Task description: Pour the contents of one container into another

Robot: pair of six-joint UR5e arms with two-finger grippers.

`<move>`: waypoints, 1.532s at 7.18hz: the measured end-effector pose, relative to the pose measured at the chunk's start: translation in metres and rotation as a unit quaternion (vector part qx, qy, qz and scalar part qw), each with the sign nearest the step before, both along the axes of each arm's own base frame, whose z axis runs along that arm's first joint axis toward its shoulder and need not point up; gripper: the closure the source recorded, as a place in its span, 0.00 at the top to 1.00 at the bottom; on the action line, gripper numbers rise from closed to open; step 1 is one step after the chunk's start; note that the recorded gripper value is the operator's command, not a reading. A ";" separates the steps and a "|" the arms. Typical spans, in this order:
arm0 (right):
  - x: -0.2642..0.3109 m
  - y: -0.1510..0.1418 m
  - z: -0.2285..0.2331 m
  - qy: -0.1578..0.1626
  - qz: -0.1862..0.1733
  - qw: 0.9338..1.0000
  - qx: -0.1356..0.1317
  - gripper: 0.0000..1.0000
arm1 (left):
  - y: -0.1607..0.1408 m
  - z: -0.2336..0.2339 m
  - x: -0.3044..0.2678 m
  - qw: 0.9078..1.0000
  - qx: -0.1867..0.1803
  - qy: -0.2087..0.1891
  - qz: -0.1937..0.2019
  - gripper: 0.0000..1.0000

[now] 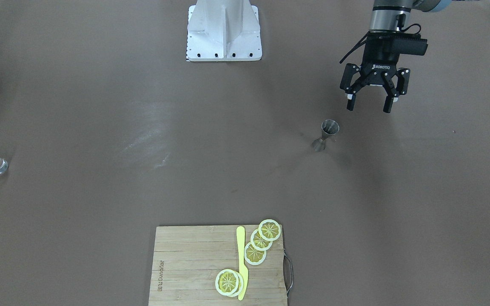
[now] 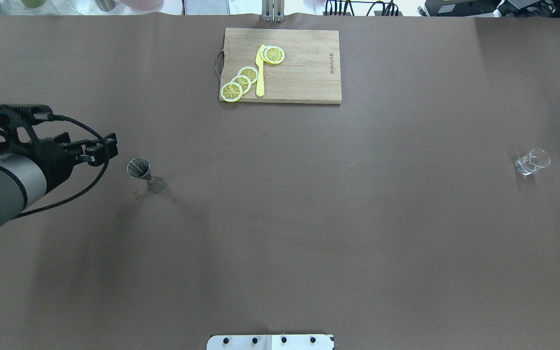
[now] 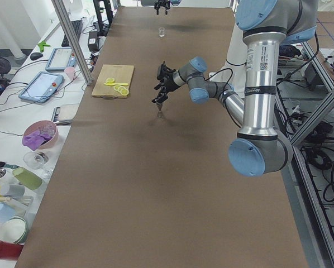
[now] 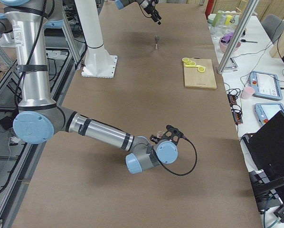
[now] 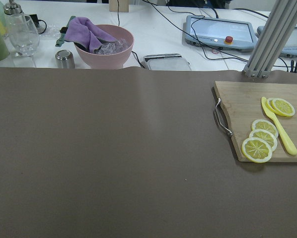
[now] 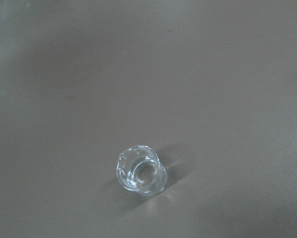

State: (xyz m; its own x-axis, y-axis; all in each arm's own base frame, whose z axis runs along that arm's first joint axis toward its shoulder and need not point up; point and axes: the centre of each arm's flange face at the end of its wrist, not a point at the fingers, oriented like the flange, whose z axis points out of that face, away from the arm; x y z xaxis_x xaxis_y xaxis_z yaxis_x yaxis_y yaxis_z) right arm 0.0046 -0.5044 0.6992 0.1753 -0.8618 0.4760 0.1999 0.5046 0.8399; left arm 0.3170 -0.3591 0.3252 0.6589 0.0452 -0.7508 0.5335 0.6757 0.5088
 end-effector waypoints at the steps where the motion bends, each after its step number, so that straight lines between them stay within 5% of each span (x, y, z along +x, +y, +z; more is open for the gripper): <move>1: 0.000 -0.007 -0.006 0.001 0.005 1.000 -0.008 1.00 | 0.018 0.002 0.019 1.000 0.012 -0.002 -0.018 0.98; 5: -0.002 -0.008 -0.008 0.011 0.014 1.000 -0.006 1.00 | 0.075 0.030 0.084 0.995 0.051 -0.003 -0.083 0.98; 11: -0.038 0.024 0.002 -0.011 0.000 1.000 -0.007 1.00 | 0.078 0.066 0.159 0.990 0.077 0.006 -0.114 0.98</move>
